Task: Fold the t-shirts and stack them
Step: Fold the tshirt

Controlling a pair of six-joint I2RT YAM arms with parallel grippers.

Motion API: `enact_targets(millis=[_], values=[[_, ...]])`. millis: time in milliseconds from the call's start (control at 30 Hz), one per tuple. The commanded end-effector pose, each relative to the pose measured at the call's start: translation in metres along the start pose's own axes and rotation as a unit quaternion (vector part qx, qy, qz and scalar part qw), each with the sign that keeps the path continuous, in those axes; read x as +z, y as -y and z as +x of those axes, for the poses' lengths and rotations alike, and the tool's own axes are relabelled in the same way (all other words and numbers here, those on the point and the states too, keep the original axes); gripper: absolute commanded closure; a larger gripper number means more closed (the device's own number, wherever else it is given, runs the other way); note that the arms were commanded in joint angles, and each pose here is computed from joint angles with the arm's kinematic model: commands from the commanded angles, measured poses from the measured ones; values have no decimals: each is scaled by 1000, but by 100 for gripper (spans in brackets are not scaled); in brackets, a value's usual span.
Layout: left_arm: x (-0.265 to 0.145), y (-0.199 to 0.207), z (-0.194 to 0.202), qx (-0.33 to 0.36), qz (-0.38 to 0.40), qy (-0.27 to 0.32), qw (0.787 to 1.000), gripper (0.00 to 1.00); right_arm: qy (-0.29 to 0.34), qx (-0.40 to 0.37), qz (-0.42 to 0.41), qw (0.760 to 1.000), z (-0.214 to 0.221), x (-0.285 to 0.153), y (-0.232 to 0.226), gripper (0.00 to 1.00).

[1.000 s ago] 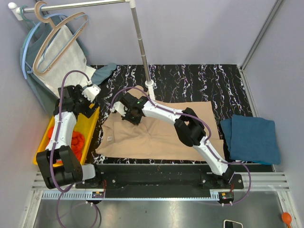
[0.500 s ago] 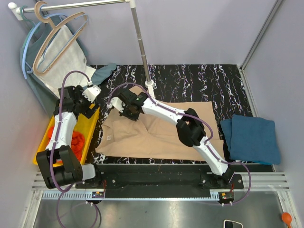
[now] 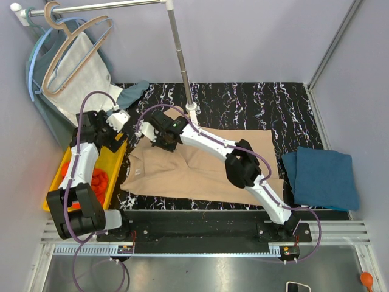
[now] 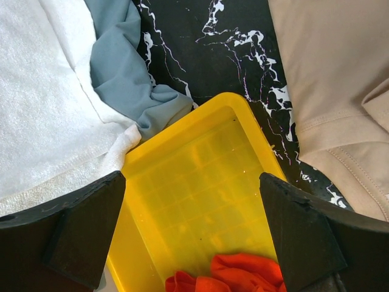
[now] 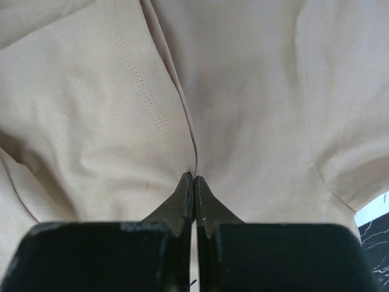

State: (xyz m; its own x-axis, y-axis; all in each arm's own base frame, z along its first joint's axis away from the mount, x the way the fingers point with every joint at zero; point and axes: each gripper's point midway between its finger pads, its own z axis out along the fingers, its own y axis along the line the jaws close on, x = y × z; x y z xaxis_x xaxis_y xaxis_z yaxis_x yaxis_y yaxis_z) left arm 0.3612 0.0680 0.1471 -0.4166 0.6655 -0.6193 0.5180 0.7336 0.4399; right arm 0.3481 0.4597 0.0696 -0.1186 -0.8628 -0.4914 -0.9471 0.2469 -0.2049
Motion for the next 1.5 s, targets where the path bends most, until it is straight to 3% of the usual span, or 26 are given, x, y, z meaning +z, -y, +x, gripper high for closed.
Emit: enact_targets(millis=[0,1467], values=[[3,-3,-8,10,-3,24,1000,1,2,-16,24,1000,-6,-11,6,100],[13,12,13,23,7,-1,1000,1,-26,-42,79,996,26,-37,17,100]])
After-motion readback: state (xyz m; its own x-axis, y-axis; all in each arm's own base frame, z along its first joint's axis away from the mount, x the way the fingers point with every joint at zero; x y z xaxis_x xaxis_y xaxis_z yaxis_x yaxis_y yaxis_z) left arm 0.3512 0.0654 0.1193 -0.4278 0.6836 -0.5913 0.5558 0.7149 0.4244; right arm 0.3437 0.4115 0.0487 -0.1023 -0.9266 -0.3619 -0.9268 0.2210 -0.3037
